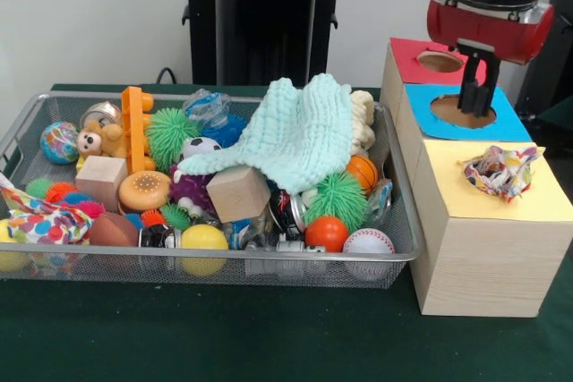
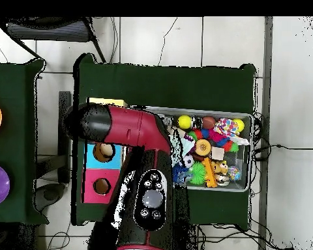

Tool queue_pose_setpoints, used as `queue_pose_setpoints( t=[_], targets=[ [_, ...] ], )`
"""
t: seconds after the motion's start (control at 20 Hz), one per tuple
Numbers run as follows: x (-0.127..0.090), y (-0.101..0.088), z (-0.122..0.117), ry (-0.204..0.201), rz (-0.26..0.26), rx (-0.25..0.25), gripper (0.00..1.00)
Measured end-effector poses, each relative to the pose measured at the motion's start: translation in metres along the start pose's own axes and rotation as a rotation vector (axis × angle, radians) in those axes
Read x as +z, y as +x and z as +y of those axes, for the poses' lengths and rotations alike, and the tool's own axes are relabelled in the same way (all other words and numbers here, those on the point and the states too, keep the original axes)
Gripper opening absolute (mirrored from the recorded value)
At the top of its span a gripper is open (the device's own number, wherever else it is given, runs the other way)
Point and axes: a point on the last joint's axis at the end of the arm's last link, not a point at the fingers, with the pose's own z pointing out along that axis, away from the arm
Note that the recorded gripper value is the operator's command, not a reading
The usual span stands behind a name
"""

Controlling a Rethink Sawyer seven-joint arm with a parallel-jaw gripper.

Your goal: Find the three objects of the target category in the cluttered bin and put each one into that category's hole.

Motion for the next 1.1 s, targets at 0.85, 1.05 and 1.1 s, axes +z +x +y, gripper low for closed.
queue_pose_setpoints(
  t=[0.85,1.05,1.1],
  targets=[
    [0.035,-0.017,0.01,-0.235,-0.08,0.136,0.0],
    [0.043,-0.004,0.012,-0.232,-0.051,0.128,0.0],
    [0.046,0.002,0.014,-0.231,-0.039,0.125,0.0]
  ],
)
